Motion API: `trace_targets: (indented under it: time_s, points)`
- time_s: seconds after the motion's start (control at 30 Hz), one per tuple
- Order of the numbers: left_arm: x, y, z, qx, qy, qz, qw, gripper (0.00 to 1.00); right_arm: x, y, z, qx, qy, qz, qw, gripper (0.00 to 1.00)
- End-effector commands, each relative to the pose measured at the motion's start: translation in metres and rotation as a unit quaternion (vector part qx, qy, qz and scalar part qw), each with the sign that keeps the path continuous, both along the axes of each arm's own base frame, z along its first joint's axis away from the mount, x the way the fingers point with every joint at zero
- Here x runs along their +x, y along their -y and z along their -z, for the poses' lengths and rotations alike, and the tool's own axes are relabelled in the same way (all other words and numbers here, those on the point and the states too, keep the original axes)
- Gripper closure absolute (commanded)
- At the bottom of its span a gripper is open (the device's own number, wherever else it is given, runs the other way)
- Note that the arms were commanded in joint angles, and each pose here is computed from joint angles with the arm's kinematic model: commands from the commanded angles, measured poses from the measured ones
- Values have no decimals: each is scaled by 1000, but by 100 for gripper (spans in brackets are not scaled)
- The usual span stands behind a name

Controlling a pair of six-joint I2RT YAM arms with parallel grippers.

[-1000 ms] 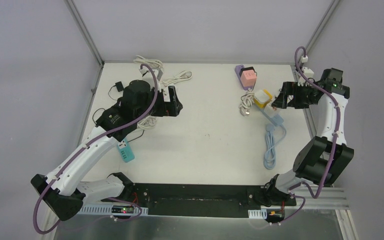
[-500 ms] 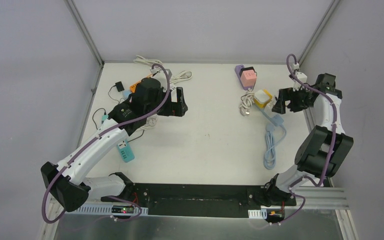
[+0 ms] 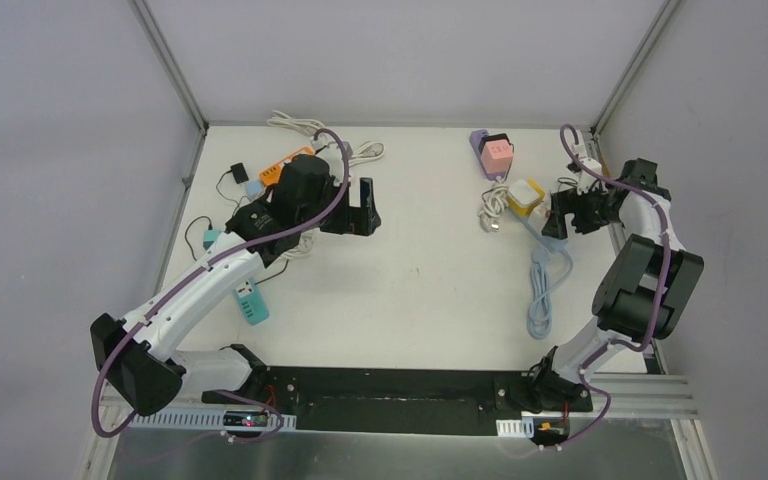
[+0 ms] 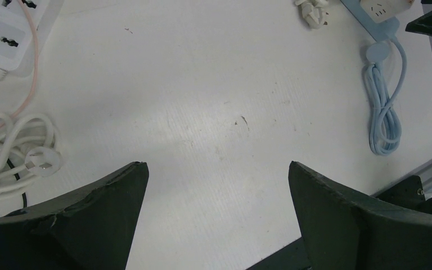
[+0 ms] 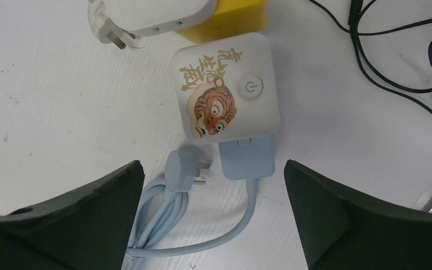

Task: Pull the plug off the socket
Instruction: Move the socket to the center of the board.

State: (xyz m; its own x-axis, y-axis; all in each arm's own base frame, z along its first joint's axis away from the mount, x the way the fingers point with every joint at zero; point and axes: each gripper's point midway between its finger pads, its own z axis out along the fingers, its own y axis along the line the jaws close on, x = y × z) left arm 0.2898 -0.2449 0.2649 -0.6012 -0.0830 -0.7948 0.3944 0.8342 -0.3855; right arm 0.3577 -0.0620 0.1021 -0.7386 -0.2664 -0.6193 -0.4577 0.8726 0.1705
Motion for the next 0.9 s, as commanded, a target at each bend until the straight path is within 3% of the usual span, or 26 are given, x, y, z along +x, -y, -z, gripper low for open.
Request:
trace_targets:
  time_s: [0.0,0.33,0.87]
  points:
    - [-5,-2,-21,-24,34,6,999,1,15,9,2,-16,34,-8,999,0]
    - [-16,-17,-20,-31,42,-14,999,1,32,9,13,-29,65,-18,997,0]
    - [-12,-16,-18,-26,47,-14,998,1,32,-2,37,-65,56,-77,993,2]
